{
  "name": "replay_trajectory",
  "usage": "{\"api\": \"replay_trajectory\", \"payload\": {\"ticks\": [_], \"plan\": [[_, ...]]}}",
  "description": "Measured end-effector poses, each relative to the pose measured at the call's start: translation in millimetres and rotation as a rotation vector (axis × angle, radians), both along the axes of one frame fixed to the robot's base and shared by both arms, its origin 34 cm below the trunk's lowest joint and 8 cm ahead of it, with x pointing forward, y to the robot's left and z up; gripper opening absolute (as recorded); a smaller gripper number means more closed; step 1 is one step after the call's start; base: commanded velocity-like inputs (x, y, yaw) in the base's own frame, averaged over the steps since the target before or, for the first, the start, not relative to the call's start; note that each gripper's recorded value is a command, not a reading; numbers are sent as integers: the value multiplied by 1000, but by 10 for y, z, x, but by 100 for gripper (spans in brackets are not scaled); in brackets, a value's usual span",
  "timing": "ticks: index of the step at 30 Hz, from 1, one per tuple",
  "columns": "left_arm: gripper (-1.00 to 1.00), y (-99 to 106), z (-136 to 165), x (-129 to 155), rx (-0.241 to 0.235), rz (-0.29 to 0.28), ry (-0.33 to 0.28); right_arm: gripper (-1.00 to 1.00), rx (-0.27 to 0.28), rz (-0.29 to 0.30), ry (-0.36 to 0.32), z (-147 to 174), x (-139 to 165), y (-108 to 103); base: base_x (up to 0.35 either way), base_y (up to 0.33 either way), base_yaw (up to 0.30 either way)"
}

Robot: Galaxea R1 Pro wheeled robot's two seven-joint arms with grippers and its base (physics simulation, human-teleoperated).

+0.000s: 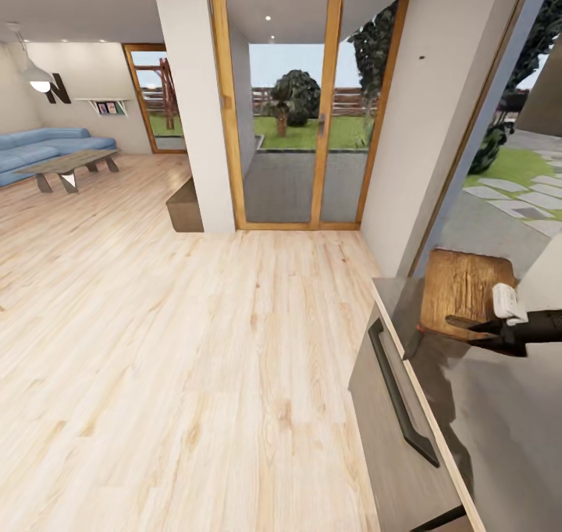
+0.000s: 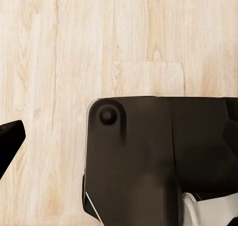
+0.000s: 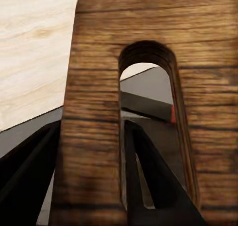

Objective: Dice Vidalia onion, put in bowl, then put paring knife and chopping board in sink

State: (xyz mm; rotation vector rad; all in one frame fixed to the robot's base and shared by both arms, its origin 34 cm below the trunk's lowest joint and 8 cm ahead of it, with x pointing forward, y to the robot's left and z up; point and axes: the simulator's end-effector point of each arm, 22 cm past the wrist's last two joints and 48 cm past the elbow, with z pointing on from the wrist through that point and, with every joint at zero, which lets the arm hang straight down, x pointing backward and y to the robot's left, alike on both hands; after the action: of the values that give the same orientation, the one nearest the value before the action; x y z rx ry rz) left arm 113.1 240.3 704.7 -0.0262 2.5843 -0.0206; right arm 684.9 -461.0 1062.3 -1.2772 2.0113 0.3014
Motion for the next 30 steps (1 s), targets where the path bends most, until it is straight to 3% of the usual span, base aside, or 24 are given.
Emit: {"api": "replay_trajectory", "payload": {"ticks": [14, 30], "plan": [[100, -1, 1, 3, 0, 0, -1, -100, 86, 91, 89, -664, -359, 158, 0, 0, 0], [100, -13, -19, -97, -2, -2, 22, -100, 94, 94, 98, -735, -439, 117, 0, 0, 0]]}}
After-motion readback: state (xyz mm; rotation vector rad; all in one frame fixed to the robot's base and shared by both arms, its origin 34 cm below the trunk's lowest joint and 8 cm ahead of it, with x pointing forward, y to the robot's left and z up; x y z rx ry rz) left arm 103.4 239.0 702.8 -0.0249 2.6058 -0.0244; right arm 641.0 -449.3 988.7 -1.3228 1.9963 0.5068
